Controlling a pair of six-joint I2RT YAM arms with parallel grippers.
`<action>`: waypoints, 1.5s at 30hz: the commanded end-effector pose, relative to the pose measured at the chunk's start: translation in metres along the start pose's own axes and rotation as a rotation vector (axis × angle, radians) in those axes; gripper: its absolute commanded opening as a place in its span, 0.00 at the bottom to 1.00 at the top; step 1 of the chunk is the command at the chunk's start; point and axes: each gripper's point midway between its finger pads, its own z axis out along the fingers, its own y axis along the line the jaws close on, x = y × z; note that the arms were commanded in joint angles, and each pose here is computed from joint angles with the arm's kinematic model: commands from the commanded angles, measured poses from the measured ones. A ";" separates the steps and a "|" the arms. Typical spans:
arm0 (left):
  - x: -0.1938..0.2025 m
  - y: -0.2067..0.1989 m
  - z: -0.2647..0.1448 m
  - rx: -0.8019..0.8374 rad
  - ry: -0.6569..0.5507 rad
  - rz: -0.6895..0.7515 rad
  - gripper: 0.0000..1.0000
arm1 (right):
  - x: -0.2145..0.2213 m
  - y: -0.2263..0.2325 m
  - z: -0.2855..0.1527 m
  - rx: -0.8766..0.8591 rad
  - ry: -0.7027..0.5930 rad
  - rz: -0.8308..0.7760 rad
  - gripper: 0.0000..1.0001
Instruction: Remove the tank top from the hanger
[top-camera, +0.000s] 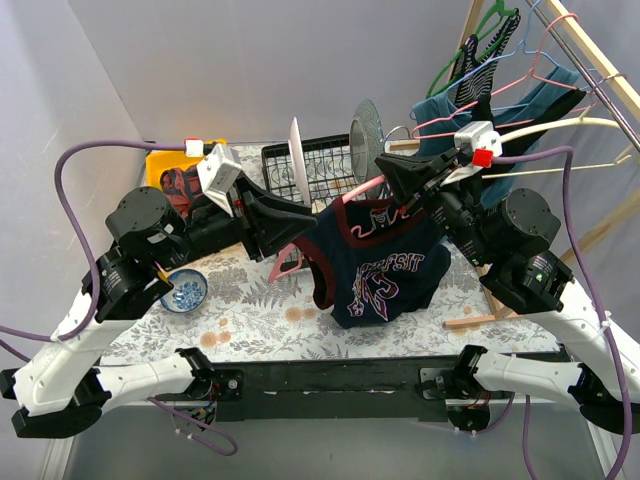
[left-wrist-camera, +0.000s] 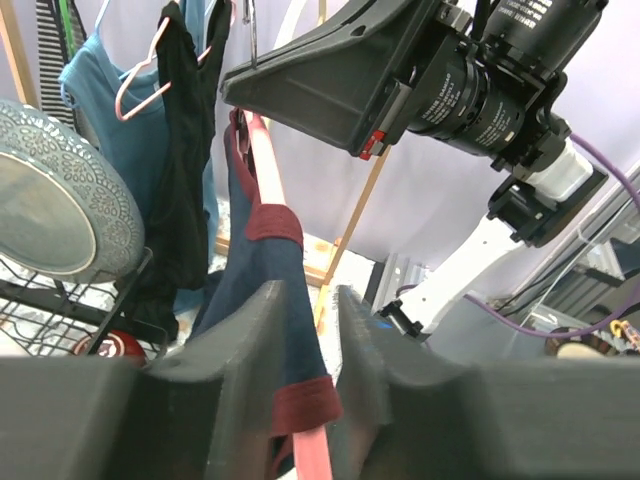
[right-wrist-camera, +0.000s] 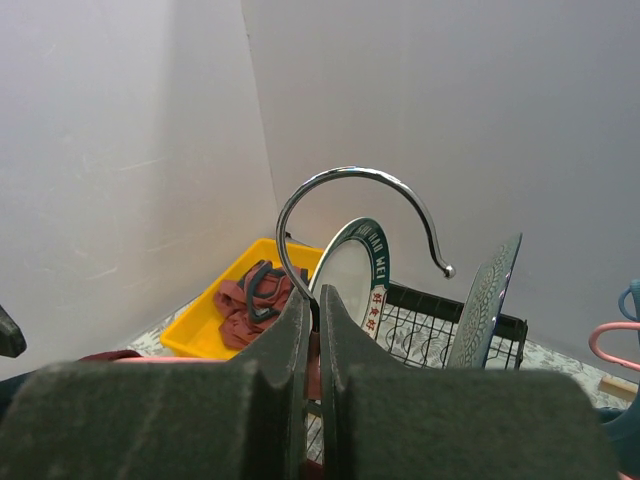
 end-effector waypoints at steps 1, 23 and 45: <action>0.002 0.002 -0.003 -0.015 0.022 0.014 0.16 | -0.041 -0.001 -0.006 0.000 -0.135 0.044 0.01; 0.008 0.003 -0.004 -0.018 0.040 0.017 0.00 | -0.041 -0.008 -0.011 0.036 -0.151 0.039 0.01; -0.018 0.065 -0.093 -0.506 -0.094 0.057 0.00 | -0.095 -0.061 -0.049 0.290 -0.341 0.066 0.01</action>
